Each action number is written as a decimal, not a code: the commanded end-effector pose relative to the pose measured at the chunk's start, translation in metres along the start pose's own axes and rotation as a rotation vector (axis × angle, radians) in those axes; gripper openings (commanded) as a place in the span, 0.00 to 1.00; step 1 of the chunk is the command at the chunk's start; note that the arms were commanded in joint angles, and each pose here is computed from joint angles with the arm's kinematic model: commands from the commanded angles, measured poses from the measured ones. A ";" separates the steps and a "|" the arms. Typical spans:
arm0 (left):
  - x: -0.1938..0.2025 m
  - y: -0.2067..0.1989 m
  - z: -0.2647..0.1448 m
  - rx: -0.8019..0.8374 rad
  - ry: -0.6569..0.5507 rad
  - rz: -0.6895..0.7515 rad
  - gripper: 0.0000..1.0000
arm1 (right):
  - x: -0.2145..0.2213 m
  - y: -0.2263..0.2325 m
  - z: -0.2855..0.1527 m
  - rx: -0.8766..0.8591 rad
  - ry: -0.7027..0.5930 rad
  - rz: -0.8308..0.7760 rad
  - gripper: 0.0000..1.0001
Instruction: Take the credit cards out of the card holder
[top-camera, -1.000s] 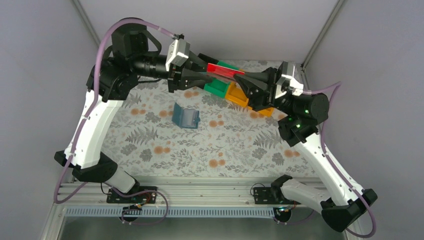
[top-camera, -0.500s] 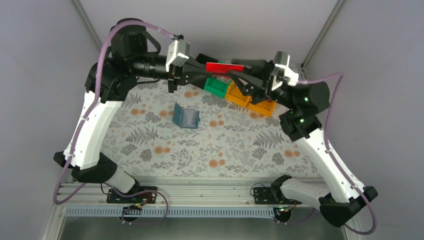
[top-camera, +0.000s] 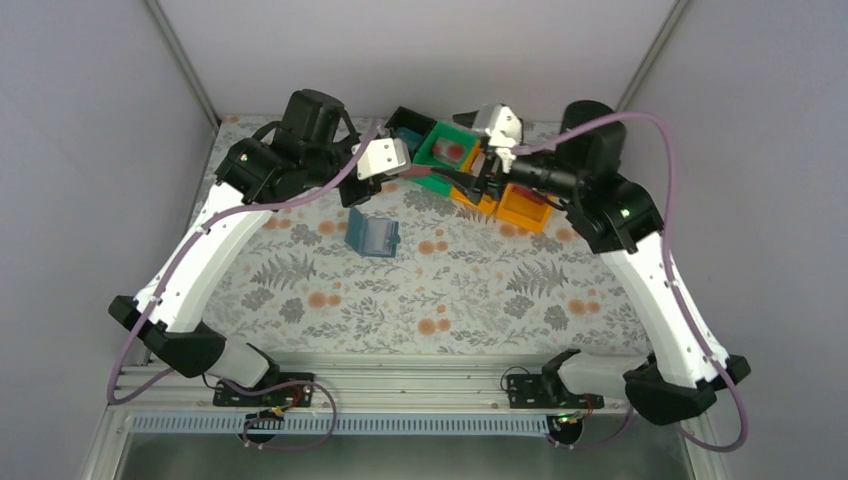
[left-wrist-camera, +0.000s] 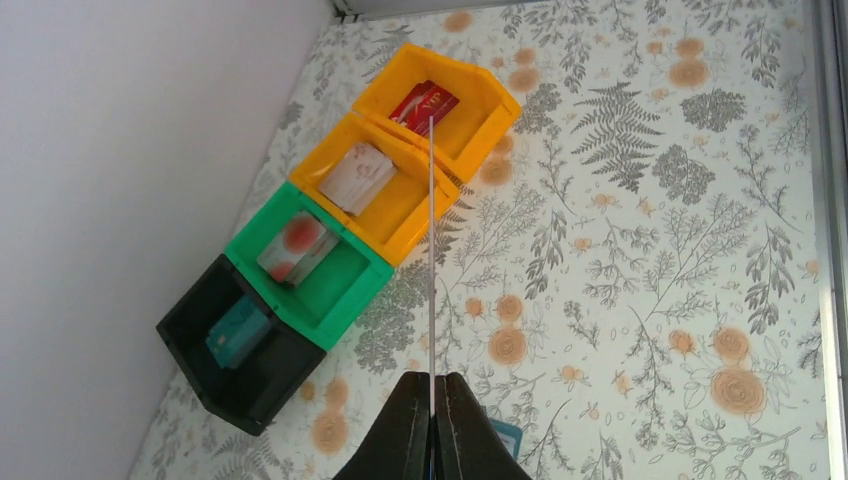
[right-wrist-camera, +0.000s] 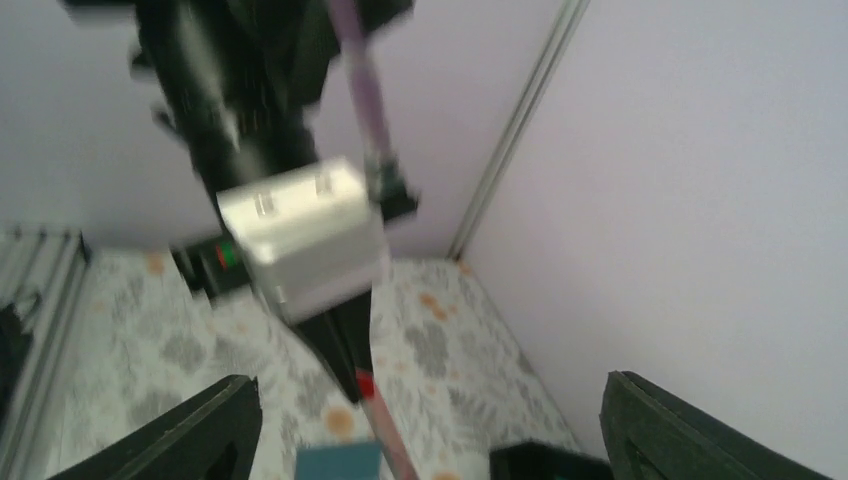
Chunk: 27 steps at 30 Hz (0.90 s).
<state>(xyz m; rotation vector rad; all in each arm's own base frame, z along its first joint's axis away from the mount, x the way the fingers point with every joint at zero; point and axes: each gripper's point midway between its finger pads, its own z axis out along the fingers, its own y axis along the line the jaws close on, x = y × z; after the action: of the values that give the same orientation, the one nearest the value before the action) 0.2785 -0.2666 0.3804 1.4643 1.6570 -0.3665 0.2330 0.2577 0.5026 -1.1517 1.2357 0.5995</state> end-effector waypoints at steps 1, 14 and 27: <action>-0.003 0.000 -0.010 -0.021 -0.004 0.070 0.02 | 0.061 0.015 0.020 -0.081 0.215 -0.058 0.80; 0.003 -0.015 -0.005 0.058 -0.006 0.087 0.02 | 0.104 0.020 0.061 -0.097 0.309 -0.062 0.42; -0.004 -0.014 -0.004 0.060 -0.033 0.059 0.06 | 0.119 0.015 0.057 -0.033 0.367 -0.075 0.04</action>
<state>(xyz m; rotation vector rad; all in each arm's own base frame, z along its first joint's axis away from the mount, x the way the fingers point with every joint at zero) 0.2718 -0.2642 0.3728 1.5573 1.6089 -0.3585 0.2691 0.2980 0.3832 -1.4184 1.4671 0.4483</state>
